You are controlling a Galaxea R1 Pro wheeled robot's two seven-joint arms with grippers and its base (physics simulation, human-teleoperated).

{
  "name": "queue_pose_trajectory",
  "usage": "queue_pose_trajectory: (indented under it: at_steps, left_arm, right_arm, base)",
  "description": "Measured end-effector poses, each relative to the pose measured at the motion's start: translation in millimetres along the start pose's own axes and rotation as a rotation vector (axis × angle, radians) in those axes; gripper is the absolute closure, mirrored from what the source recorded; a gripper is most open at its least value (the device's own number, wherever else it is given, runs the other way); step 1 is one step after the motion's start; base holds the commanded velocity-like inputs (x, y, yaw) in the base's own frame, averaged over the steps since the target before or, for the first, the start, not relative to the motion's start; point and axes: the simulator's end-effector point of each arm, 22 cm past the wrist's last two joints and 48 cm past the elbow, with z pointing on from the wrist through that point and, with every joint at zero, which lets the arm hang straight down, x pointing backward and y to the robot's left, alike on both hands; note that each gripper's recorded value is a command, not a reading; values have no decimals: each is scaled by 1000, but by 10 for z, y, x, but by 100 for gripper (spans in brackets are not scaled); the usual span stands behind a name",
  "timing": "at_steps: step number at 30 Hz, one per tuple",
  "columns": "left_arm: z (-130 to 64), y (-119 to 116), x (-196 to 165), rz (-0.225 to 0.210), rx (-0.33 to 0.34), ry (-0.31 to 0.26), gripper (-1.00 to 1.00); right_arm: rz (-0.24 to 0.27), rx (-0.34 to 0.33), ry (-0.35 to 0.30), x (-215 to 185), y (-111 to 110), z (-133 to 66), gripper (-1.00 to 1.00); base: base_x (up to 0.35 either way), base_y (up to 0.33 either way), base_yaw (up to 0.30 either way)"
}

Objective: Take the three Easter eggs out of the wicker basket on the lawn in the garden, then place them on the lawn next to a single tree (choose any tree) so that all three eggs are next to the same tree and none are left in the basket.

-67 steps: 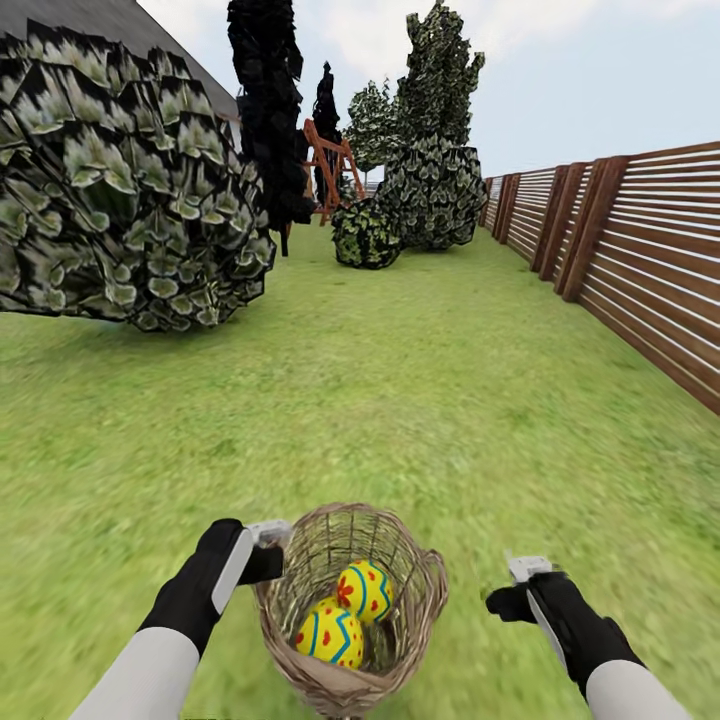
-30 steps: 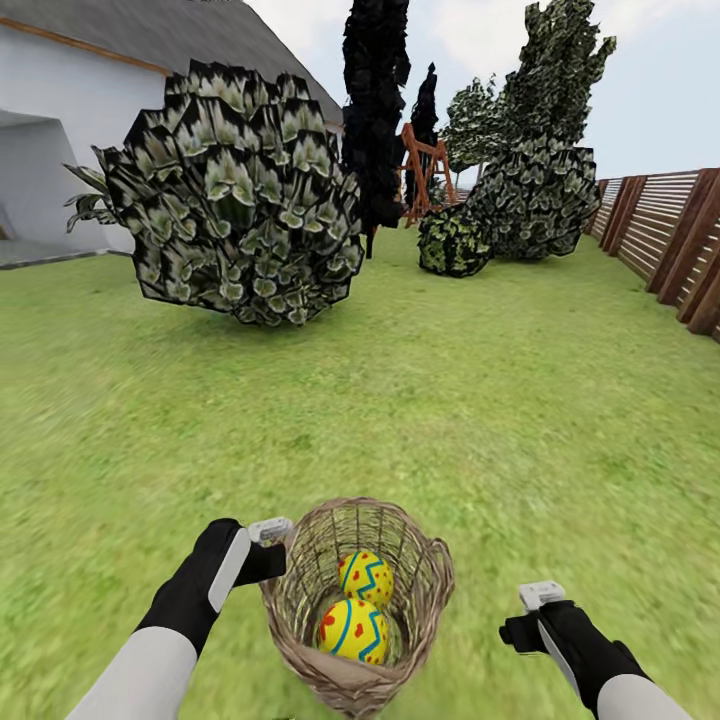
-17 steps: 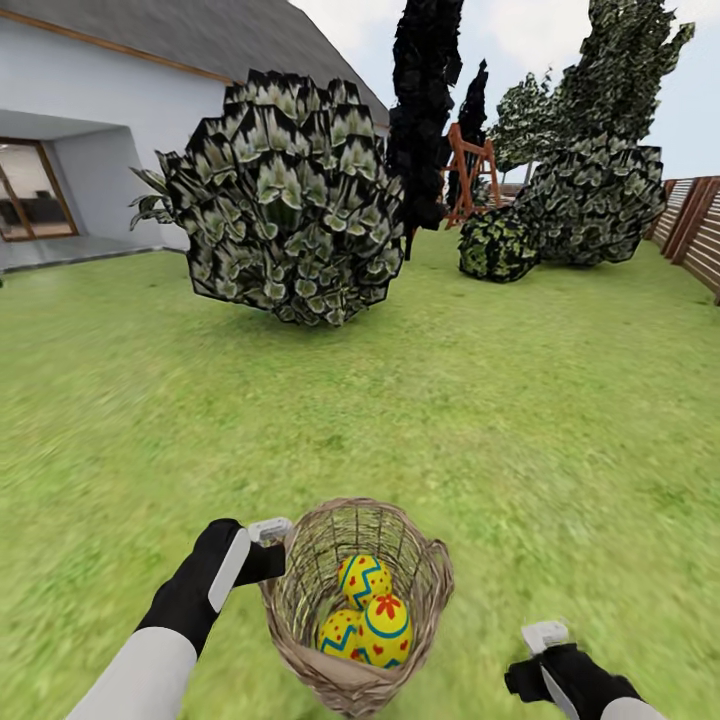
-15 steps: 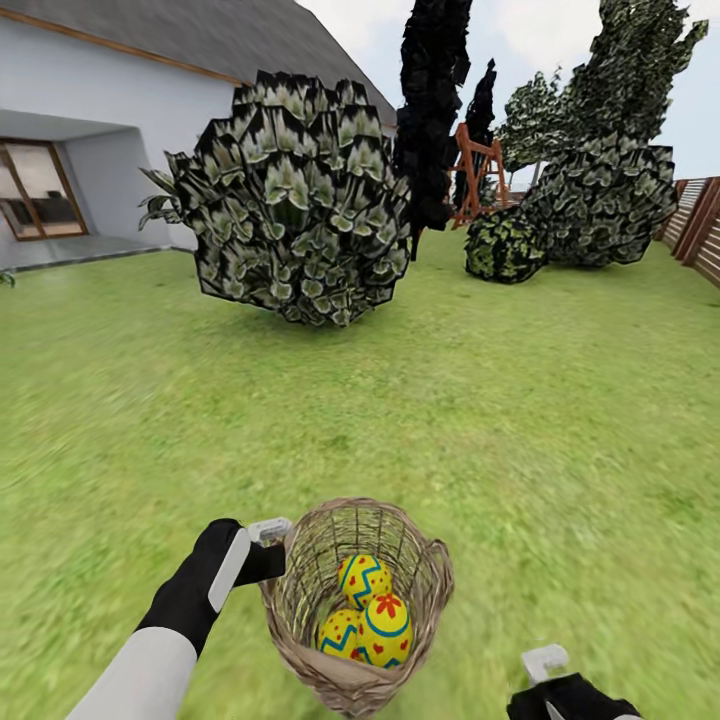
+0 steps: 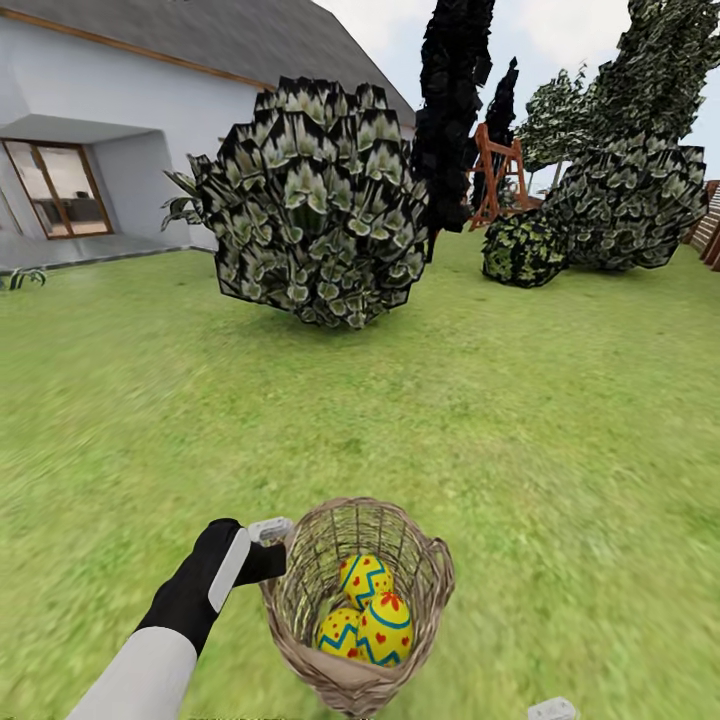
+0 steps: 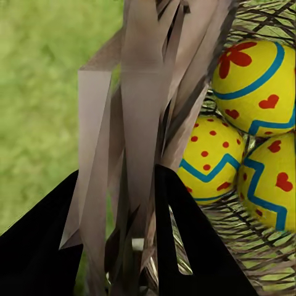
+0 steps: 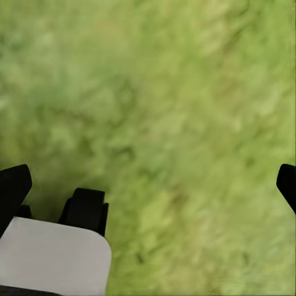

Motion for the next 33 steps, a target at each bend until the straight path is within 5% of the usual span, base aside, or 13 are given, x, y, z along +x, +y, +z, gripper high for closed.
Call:
queue_pose_trajectory:
  at_steps: [12,28,33]
  left_arm:
    - [-126,19,-83,8,-15,-11,100]
    - [-130,24,-93,0,-9,-14,100]
    - [-130,21,-95,0,-8,-15,100]
  right_arm:
    - [-40,-3,-62,-165,38,-107,-100]
    - [-48,-30,41,668,232,-50,-100]
    - [-51,-40,10,819,304,-47,-100]
  base:
    - [0,0,176]
    - [0,0,292]
    - [0,0,292]
